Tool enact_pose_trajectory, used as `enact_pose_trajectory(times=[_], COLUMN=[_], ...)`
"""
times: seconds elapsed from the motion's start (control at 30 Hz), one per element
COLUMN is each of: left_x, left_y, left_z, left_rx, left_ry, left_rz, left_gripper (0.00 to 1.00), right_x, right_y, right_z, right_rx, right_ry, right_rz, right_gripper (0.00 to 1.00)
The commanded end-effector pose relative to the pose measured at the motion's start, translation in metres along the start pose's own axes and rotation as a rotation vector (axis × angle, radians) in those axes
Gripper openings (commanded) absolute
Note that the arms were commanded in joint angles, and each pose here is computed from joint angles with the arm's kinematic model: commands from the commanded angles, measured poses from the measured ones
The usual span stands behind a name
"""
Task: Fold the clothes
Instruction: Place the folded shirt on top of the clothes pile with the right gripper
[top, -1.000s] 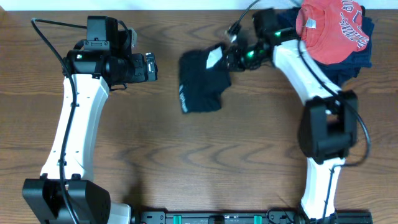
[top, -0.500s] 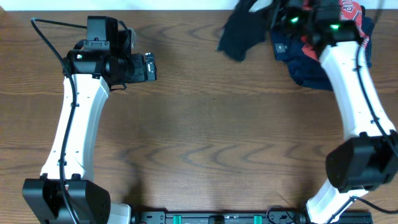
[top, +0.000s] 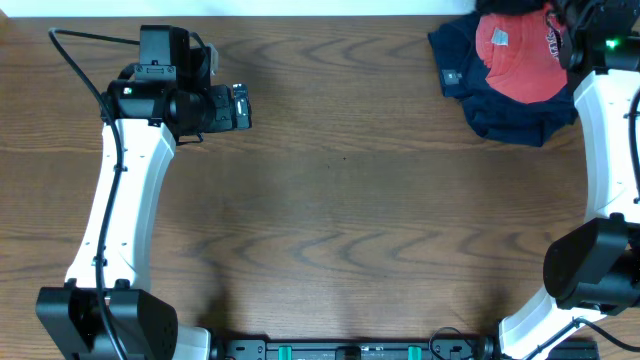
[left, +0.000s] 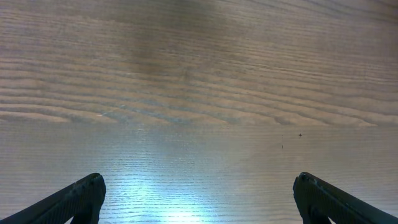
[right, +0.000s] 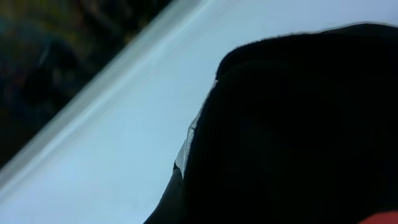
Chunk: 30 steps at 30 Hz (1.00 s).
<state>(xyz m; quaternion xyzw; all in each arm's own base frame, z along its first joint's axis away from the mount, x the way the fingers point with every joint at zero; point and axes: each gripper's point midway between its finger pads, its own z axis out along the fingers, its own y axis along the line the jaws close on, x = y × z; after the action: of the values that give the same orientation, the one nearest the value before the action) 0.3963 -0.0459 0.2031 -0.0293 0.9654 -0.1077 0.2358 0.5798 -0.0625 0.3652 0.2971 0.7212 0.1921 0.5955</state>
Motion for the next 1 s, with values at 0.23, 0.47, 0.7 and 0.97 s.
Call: enact_pose_trajectory(times=[0.23, 0.47, 0.7, 0.97], left_x=[-0.003, -0.004, -0.015, -0.014], left_y=[0.003, 0.002, 0.001, 0.002], left_z=[-0.001, -0.001, 0.0, 0.006], left_rx=[-0.01, -0.009, -0.003, -0.005], left_ry=[-0.008, -0.012, -0.056, -0.043], left_rz=[0.004, 0.005, 0.012, 0.01], left_gripper=[0.98, 0.98, 0.98, 0.98], right_x=[-0.06, -0.041, 0.0, 0.042], right_y=[0.0, -0.038, -0.079, -0.104], right_z=[0.014, 0.052, 0.088, 0.088], right_rx=[-0.029, 0.003, 0.06, 0.154], right_ry=[-0.316, -0.312, -0.245, -0.035], right_rz=[0.037, 0.041, 0.054, 0.017], right_gripper=[0.01, 0.01, 0.01, 0.01])
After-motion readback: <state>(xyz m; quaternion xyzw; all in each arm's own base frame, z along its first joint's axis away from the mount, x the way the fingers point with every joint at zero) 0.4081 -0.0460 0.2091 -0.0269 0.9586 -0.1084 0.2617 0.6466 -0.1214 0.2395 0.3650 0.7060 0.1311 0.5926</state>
